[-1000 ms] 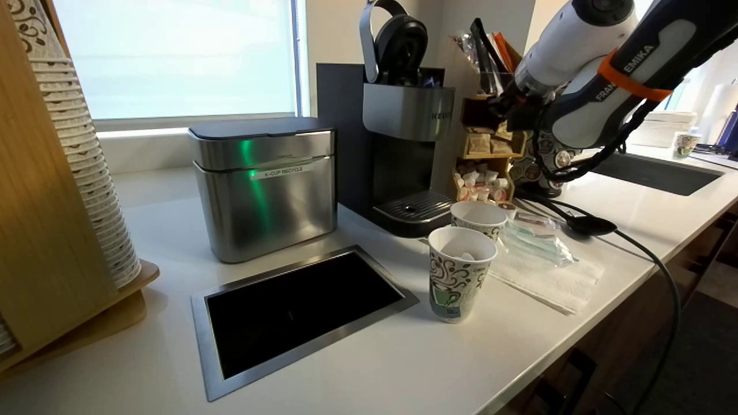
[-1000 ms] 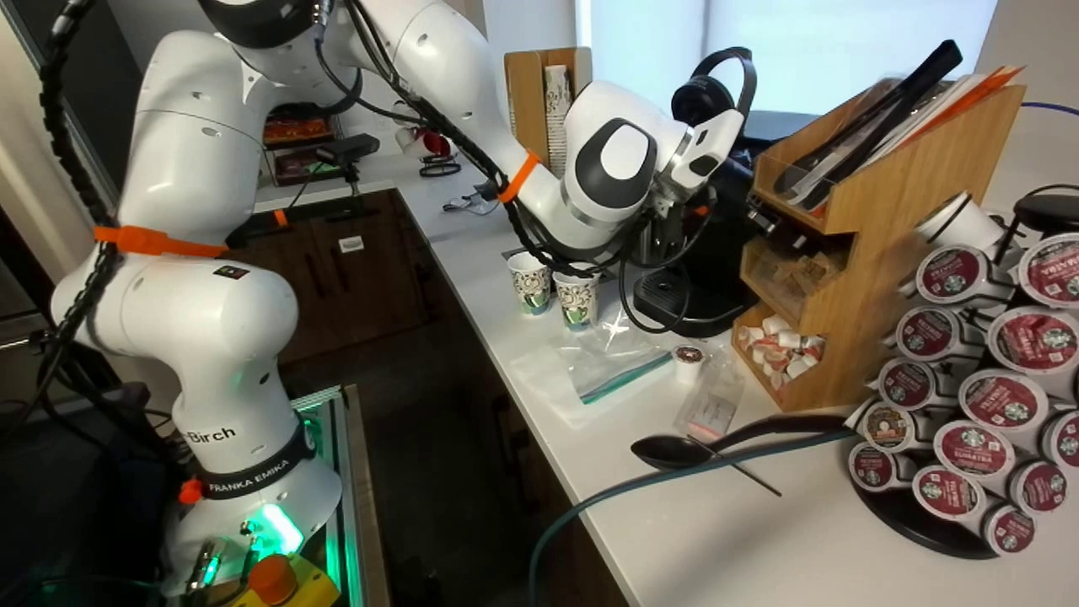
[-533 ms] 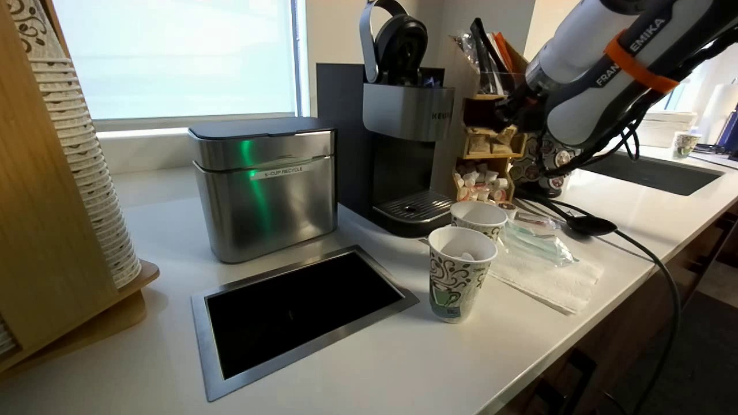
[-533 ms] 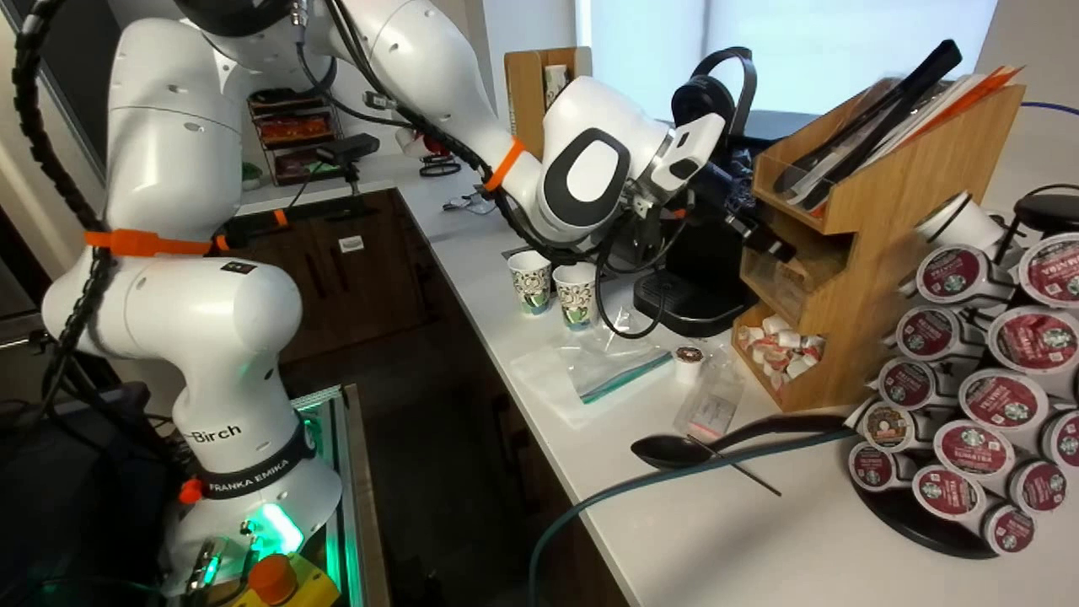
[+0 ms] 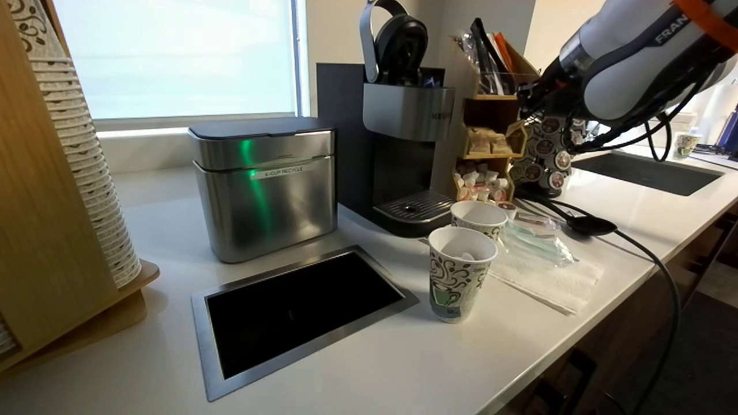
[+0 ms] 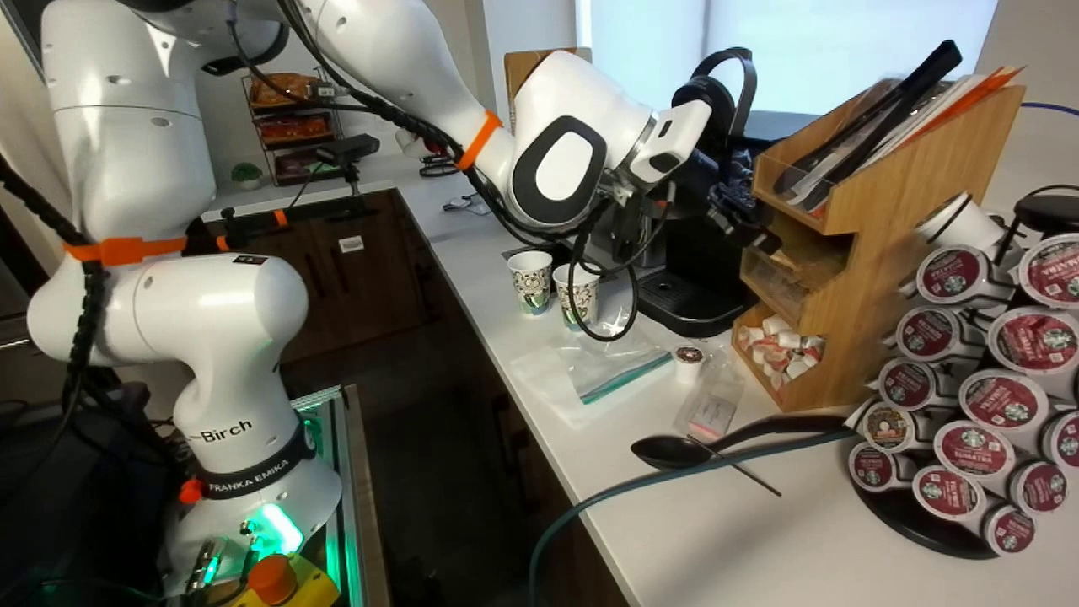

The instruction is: Remove a cookie from the wooden cupboard

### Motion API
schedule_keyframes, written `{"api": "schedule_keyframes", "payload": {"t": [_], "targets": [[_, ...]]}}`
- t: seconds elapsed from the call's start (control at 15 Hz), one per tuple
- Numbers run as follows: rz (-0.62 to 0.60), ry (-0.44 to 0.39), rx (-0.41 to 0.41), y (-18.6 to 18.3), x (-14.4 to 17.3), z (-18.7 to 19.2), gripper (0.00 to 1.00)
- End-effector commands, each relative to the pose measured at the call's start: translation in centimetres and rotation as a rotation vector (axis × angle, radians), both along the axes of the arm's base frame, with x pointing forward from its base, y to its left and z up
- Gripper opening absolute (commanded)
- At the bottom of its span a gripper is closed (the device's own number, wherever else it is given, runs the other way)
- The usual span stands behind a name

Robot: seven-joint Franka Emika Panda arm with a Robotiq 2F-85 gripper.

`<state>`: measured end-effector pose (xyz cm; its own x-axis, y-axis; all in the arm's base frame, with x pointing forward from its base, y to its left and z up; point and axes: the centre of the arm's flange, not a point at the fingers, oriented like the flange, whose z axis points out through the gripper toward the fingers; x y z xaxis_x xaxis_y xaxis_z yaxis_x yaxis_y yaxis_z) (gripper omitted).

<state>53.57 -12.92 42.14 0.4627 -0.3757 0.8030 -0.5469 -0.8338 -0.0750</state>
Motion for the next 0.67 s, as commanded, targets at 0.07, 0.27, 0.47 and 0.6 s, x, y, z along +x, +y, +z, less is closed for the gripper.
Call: {"api": "schedule_keyframes", "payload": {"t": [0.07, 0.27, 0.47, 0.6], "targets": [[0.103, 0.078, 0.148, -1.8, -4.7, 2.8, 0.0], [0.148, 0.144, 0.22, -3.8, -5.7, 3.3, 0.0], [0.187, 0.242, 0.287, -4.9, -5.6, 2.1, 0.0], [0.232, 0.312, 0.329, -4.7, -5.4, 1.6, 0.0]]}}
